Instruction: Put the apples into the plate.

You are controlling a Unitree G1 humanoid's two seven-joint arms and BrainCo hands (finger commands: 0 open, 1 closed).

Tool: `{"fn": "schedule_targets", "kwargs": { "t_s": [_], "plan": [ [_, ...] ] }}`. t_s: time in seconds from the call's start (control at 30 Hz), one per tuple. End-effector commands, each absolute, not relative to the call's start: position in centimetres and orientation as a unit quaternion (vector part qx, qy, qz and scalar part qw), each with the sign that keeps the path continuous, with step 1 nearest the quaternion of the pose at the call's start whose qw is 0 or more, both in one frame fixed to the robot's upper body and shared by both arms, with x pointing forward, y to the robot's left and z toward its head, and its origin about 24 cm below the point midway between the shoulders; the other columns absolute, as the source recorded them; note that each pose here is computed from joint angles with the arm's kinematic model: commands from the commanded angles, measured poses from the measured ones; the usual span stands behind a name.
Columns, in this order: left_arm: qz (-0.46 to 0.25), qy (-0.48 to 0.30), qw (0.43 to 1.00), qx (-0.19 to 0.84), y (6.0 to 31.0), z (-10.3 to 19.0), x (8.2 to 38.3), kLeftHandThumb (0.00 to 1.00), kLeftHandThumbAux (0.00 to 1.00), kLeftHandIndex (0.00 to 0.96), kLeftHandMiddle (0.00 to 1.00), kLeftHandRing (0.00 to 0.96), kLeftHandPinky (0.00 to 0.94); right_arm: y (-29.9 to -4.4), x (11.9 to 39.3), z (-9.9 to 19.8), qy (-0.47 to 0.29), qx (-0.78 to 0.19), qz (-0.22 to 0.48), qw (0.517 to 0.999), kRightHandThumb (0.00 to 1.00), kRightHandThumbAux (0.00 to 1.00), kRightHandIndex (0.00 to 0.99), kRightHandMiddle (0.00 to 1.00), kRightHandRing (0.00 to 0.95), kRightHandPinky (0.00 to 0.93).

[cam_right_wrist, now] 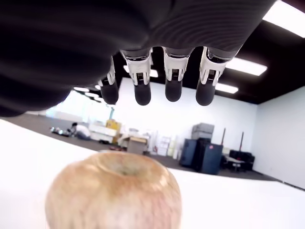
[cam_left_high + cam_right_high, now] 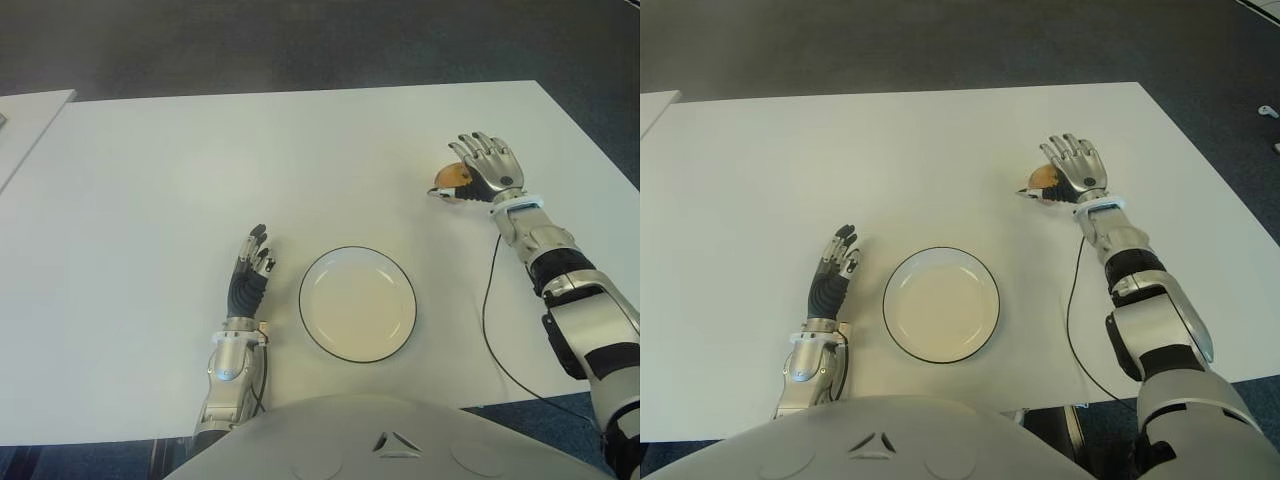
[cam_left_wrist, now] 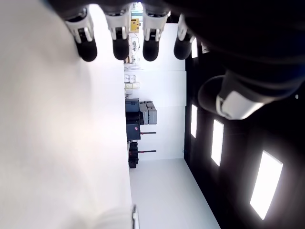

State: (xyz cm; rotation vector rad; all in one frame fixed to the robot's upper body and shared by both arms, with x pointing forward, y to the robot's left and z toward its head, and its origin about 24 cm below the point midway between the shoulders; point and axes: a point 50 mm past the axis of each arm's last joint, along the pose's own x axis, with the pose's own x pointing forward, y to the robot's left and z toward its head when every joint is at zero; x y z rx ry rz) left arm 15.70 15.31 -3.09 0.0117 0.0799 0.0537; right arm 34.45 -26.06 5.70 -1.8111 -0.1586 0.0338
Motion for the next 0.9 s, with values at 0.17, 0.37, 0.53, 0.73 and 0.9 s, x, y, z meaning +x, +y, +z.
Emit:
{"fn": "schedule_targets", "kwargs": {
  "t_s": [0.17, 0.37, 0.53, 0.73, 0.9],
  "plan": [
    [0.038, 0.153, 0.987, 0.018, 16.4, -6.4, 12.6, 0.079, 0.468, 0.014, 0.018, 0.000, 0.000, -26.8, 34.3, 5.0, -0.038, -0.784, 0.022, 0.619, 0.304, 0.172, 0.000, 0.000, 0.000, 0.000],
    [0.042, 0.157, 0.986, 0.018, 16.6, -6.5, 12.6, 0.079, 0.479, 0.015, 0.022, 0.000, 0.000, -27.5, 34.1, 4.8, -0.016, -0.783, 0.022, 0.622, 0.304, 0.183, 0.000, 0.000, 0.000, 0.000],
    [0.042, 0.157, 0.986, 0.019, 16.6, -6.6, 12.7, 0.079, 0.481, 0.019, 0.022, 0.000, 0.000, -27.7, 34.2, 4.7, 0.002, -0.779, 0.022, 0.626, 0.307, 0.192, 0.000, 0.000, 0.000, 0.000],
    [0.042, 0.153, 0.987, 0.021, 16.6, -6.6, 12.9, 0.081, 0.474, 0.027, 0.022, 0.000, 0.000, -28.1, 34.2, 4.8, 0.018, -0.774, 0.020, 0.632, 0.308, 0.202, 0.000, 0.000, 0.000, 0.000],
    [0.040, 0.149, 0.988, 0.025, 16.6, -6.4, 12.9, 0.078, 0.475, 0.027, 0.018, 0.000, 0.000, -28.4, 34.1, 4.7, 0.029, -0.771, 0.019, 0.636, 0.307, 0.211, 0.000, 0.000, 0.000, 0.000]
  ]
}}
